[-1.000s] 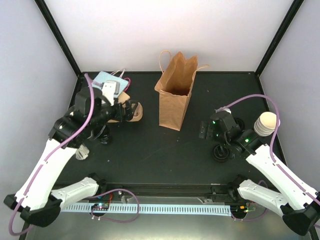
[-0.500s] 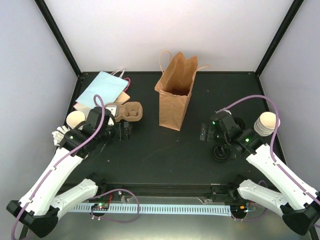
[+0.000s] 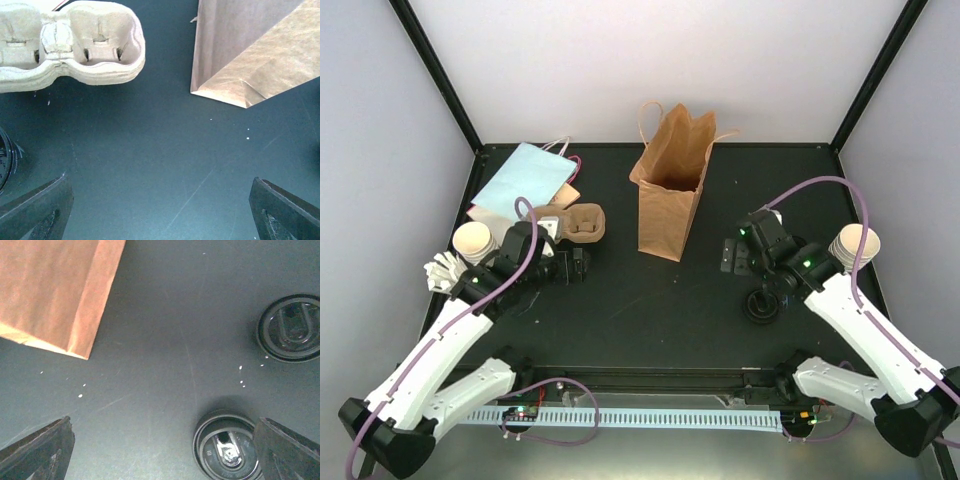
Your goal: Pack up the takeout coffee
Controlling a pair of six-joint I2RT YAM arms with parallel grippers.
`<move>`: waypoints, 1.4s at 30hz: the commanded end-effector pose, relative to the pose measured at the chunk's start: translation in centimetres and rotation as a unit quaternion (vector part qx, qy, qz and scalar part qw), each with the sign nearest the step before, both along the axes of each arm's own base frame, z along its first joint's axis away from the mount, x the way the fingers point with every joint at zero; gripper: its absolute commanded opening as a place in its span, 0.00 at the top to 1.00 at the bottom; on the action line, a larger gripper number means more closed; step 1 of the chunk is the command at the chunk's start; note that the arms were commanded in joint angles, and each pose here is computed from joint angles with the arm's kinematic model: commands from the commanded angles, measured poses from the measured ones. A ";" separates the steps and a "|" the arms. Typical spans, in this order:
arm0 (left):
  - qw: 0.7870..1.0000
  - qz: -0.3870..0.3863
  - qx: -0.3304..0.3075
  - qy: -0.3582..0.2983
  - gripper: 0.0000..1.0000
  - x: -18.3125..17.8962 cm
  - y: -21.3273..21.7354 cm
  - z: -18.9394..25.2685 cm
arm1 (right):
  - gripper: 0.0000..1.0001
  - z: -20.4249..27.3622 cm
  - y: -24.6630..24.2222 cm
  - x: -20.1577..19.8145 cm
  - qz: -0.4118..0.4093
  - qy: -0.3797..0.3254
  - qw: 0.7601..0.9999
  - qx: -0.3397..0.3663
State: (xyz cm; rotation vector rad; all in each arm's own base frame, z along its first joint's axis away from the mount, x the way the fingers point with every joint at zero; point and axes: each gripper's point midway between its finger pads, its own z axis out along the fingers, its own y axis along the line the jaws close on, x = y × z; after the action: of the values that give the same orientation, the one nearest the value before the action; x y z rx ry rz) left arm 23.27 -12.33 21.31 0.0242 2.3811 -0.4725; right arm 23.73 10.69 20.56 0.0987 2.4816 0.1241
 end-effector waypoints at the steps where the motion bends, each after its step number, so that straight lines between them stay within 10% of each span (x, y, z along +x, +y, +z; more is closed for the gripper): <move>1: 0.999 0.038 -0.008 -0.016 0.01 0.4 1.0 0.0 | 0.00 0.5 -1.6 0.7 -0.017 0.014 1.000 -0.010; 17: 0.999 -0.025 -0.041 0.002 0.01 -1.4 -0.9 -0.7 | 0.00 3.2 -9.7 -0.7 -0.156 0.039 0.987 -0.027; 42: 0.994 -0.104 -0.010 -0.045 0.01 0.9 -2.9 -1.1 | 0.00 3.8 -9.2 1.7 -0.136 -0.035 0.990 -0.004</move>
State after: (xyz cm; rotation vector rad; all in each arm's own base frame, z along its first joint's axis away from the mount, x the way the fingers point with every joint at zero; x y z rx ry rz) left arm 23.59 -14.30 19.99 0.2227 2.3103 -0.5460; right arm 24.48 3.05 23.32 0.3721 2.4107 0.0825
